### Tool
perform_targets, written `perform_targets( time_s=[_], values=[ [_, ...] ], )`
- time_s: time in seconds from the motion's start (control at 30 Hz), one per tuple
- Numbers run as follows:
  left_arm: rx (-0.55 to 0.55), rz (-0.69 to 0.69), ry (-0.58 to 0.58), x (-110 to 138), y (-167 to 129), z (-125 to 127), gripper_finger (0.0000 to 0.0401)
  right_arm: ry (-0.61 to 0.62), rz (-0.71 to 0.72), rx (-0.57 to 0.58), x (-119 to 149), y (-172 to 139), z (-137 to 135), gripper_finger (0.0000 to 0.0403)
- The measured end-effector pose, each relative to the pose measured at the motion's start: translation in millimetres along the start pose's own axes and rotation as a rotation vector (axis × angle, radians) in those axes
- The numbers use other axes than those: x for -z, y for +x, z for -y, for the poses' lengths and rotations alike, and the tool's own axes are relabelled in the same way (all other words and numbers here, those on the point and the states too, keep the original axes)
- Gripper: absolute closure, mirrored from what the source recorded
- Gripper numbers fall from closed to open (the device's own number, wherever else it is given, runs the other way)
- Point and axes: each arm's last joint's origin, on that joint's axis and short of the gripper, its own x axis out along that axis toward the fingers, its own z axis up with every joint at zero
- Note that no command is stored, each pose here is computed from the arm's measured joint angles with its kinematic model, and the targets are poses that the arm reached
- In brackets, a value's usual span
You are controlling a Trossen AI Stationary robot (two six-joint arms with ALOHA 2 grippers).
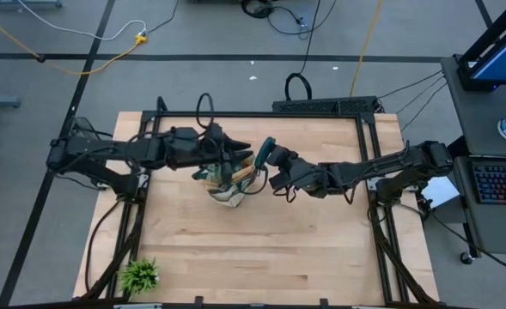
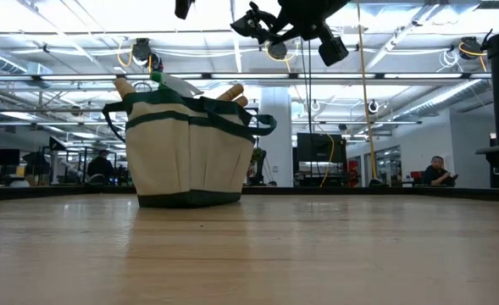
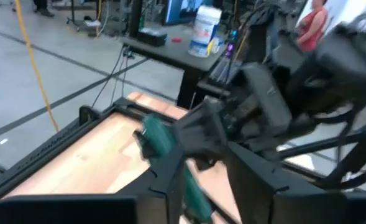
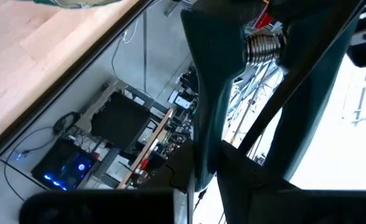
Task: Pick & Place Garden tools in Gardening bag
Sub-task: Put the green shear scissors into the green gardening bag
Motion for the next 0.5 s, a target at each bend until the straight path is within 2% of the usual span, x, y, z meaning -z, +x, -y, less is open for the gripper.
perform_targets(
  time_s=[0.5],
  values=[
    [-0.048,-0.015,-0.038,10.4,26.7,-11.9,0.0108,-0.016,0.004,0.000,-0.1,0.0,0.0,0.0368]
  ],
)
